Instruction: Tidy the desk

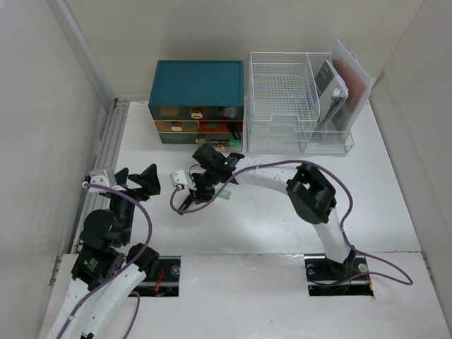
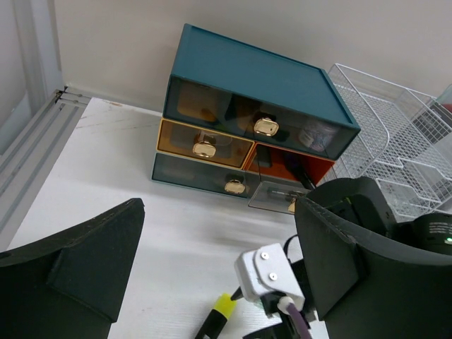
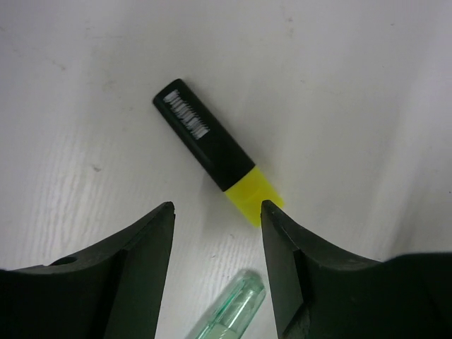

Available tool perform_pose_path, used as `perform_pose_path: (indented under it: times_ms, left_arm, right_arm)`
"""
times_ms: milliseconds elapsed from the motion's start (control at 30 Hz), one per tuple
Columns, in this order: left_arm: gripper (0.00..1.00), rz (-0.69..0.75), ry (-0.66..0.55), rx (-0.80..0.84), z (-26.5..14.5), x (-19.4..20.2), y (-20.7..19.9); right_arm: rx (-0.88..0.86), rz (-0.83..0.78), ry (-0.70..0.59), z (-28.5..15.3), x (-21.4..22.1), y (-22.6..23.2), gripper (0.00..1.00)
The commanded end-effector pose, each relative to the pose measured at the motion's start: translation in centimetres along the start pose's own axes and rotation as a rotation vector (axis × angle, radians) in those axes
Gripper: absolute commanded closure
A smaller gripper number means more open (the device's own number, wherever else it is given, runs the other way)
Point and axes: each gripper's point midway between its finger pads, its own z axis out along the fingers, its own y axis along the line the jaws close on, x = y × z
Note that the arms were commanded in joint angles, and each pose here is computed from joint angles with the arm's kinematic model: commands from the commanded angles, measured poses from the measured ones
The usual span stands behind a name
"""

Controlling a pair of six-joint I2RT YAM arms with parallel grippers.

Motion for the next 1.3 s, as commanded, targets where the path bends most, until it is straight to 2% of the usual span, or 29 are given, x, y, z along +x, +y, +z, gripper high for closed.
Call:
perform_pose_path:
  times_ms: [0,267,667,1033,1133,1167,1267]
  left_arm:
    - [0.15,-0.011,-0.036,0.015,0.0,-0.9,-0.3]
    - [0.15,-0.011,-0.036,0.015,0.0,-0.9,-0.3]
    - [0.15,-0.011,-0.036,0.015,0.0,-0.9,-0.3]
    - [0.15,-0.011,-0.036,0.015,0.0,-0.9,-0.3]
    - [0.15,-0.011,-0.036,0.015,0.0,-0.9,-0.3]
    - [0.15,-0.011,-0.036,0.015,0.0,-0.9,-0.3]
    - [0.15,-0.011,-0.036,0.015,0.0,-0.9,-0.3]
  right_arm:
    - [0.079,-0.016,-0.041,0.1,-2.2,-2.8,0.43]
    - [0.062,0.002,0.004,1.2,-2.3,-3.6,0.43]
    - [-0.077,-0.025,0.057,3.7,0.3,0.2,0.43]
    - [-0.066,0.003,0.099,5.2,2.1,-0.2,0.43]
    - [-0.066,0.003,0.1,5.2,2.1,-0.2,0.52]
    - [-0.073,0.009,0.107,5.3,2.5,0.1,0.65]
    - [-0.069,0.015,0.131,4.6,3.0,0.6,0.86]
